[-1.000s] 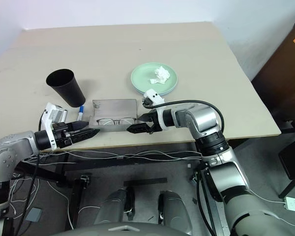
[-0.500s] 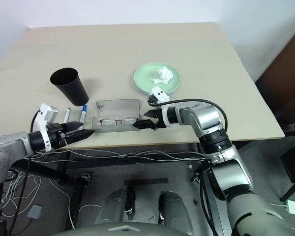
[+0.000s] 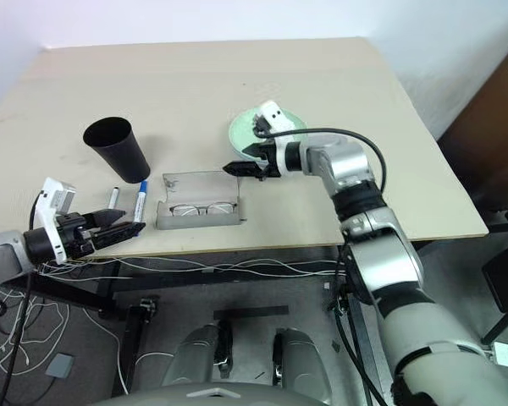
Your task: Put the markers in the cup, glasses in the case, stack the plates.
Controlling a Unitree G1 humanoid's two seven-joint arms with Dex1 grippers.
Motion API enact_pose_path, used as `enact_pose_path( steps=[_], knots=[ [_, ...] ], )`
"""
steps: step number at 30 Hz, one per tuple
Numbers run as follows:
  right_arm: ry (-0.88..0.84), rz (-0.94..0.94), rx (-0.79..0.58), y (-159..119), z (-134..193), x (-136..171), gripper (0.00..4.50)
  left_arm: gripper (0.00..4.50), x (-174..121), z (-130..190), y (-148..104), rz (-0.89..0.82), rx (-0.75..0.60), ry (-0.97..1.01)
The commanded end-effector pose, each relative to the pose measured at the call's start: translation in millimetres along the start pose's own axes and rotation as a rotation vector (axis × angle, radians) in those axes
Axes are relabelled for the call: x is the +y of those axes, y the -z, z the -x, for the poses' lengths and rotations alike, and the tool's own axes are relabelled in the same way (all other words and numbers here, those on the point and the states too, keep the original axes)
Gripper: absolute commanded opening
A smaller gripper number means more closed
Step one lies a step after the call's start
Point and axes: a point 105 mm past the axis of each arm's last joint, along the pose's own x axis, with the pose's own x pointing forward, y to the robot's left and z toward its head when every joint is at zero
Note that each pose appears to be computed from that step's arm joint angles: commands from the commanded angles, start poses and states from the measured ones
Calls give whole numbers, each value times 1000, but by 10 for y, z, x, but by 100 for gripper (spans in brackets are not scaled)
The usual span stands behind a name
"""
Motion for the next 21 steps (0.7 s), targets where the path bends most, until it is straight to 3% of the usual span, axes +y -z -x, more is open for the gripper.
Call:
enact_pose_path(
  steps=[1,12,21],
  knots=[
    [-19,50,-24,-164,-80,21,446,450,-42,72,-95,-42,-39,-11],
    [-157,48,98,80,-293,238,446,450,-77,148,-22,-19,-50,-40],
    [-298,42,74,-1,-251,450,446,450,-16,146,-58,-36,-83,-73]
  ],
)
